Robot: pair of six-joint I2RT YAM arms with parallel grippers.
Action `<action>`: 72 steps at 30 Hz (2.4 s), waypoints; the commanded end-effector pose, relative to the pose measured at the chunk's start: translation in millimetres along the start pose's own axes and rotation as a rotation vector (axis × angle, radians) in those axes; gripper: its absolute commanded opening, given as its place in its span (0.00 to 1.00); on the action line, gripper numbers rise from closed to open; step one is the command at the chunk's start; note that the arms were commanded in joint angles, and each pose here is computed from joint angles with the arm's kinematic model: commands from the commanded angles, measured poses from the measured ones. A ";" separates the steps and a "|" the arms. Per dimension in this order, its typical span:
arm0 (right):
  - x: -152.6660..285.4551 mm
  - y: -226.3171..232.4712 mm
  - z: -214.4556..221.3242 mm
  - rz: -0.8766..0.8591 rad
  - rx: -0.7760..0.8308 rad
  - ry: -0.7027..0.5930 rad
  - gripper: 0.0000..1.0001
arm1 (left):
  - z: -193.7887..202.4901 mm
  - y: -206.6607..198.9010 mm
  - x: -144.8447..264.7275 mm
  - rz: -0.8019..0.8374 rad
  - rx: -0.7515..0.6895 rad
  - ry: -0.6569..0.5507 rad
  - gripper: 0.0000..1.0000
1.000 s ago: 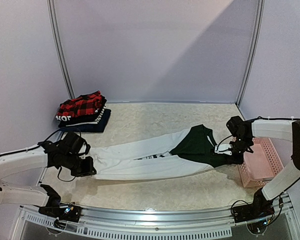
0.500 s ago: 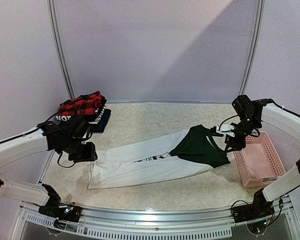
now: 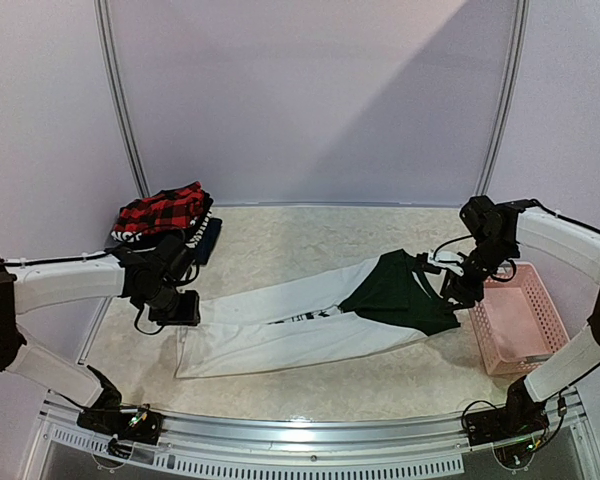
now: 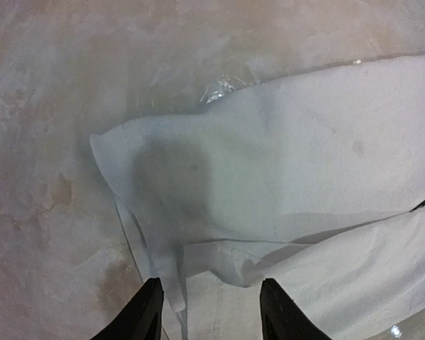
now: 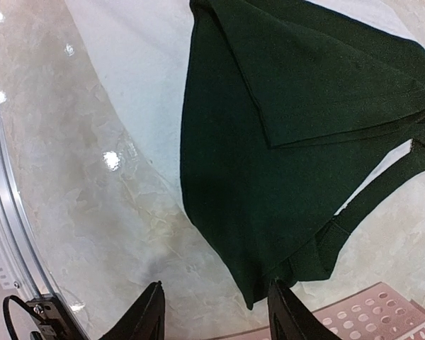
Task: Fold and stack the mixed laundry pile
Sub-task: Adjust the rectangle-folded T-shirt at the center of the board.
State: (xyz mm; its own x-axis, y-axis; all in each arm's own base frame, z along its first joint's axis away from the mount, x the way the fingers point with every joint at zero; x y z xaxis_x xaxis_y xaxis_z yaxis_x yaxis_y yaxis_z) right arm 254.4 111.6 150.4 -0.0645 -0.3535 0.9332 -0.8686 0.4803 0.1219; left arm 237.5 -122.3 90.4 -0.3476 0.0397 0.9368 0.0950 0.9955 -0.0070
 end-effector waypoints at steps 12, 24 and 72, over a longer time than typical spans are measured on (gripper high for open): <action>-12.6 4.5 2.2 -0.072 -0.054 0.000 0.50 | -15.3 -3.6 -26.6 0.016 -0.082 -0.004 0.17; -32.9 -35.4 -20.8 0.020 -0.145 -0.031 0.48 | 17.9 19.8 27.9 -0.036 0.086 0.094 0.00; -113.8 -2.7 -88.3 0.012 0.127 0.107 0.49 | 108.2 45.9 -13.7 -0.045 0.273 0.080 0.10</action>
State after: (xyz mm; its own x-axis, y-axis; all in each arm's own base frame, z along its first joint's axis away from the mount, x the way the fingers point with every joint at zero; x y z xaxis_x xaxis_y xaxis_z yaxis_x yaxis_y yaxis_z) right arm 307.3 213.2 85.8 -0.0355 -0.2965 0.9544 -0.9141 0.3955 0.0889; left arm 152.6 -66.5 48.5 -0.2849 -0.0160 0.9584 -0.1819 0.9826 -0.0377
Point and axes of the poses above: each gripper's point midway between its finger pads, its own x axis back along the fingers, its own y axis along the line the jaws close on, z = x × y, the point moved 4 cm from there along x, back along the fingers, and after that the axes turned 8 degrees about -x, right-handed, at the moved point
